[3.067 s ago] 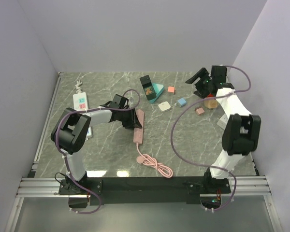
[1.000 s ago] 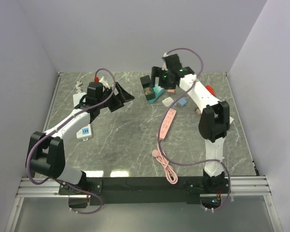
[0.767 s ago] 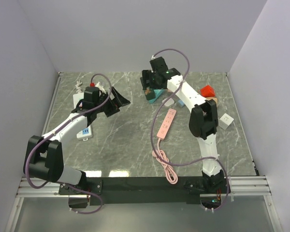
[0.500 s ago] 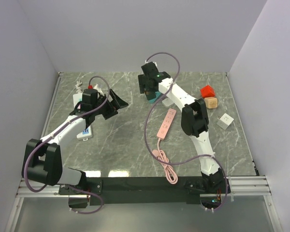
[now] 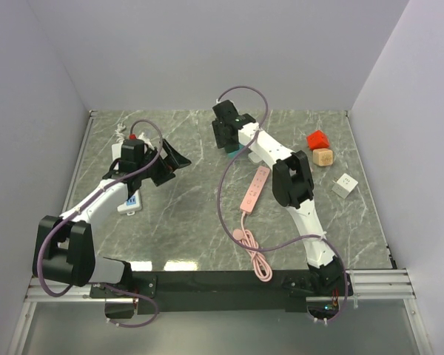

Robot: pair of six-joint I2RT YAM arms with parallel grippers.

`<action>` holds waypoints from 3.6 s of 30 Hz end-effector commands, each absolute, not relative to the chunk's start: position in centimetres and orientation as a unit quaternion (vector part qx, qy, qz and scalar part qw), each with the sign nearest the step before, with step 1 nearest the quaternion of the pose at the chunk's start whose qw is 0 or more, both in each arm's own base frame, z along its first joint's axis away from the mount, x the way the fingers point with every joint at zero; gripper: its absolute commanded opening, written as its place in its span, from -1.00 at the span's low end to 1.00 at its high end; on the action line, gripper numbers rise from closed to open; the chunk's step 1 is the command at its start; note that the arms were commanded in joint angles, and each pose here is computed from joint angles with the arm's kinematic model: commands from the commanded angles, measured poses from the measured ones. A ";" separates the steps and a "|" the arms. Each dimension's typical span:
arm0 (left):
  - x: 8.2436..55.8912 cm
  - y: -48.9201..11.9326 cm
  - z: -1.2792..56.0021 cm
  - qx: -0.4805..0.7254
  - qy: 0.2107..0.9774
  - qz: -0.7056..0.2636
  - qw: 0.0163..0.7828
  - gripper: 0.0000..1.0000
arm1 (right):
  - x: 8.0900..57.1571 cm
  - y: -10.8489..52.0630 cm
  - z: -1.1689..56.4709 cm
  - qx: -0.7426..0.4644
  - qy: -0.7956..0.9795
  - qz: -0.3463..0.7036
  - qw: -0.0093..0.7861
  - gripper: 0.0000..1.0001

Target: Pull the plug off the socket

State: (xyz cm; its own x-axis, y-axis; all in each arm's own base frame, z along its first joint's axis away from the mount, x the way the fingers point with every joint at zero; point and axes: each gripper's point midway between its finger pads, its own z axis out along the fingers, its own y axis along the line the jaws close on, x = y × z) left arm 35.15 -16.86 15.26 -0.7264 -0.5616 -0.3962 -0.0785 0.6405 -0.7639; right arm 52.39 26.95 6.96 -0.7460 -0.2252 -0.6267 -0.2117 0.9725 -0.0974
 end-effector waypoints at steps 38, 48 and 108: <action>36.9 -19.7 12.9 -0.211 0.838 -0.408 0.295 0.76 | 33.9 39.4 19.9 -0.107 0.800 0.555 0.204 -1.00; 37.2 -18.5 15.6 -0.238 0.819 -0.400 0.334 0.51 | 32.8 40.2 19.4 -0.104 0.808 0.536 0.223 -1.00; 36.7 -17.5 6.0 -0.248 0.876 -0.335 0.242 -0.99 | 42.5 24.4 22.3 -0.002 0.862 0.326 0.389 -1.00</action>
State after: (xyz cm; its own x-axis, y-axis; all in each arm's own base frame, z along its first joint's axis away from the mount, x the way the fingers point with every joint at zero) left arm 37.87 -18.88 9.28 -0.7414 -0.6280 -0.2364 -0.2216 0.5616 -0.7972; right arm 41.65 25.42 19.05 -0.7732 0.2684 -0.5746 -0.1964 0.7601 0.6194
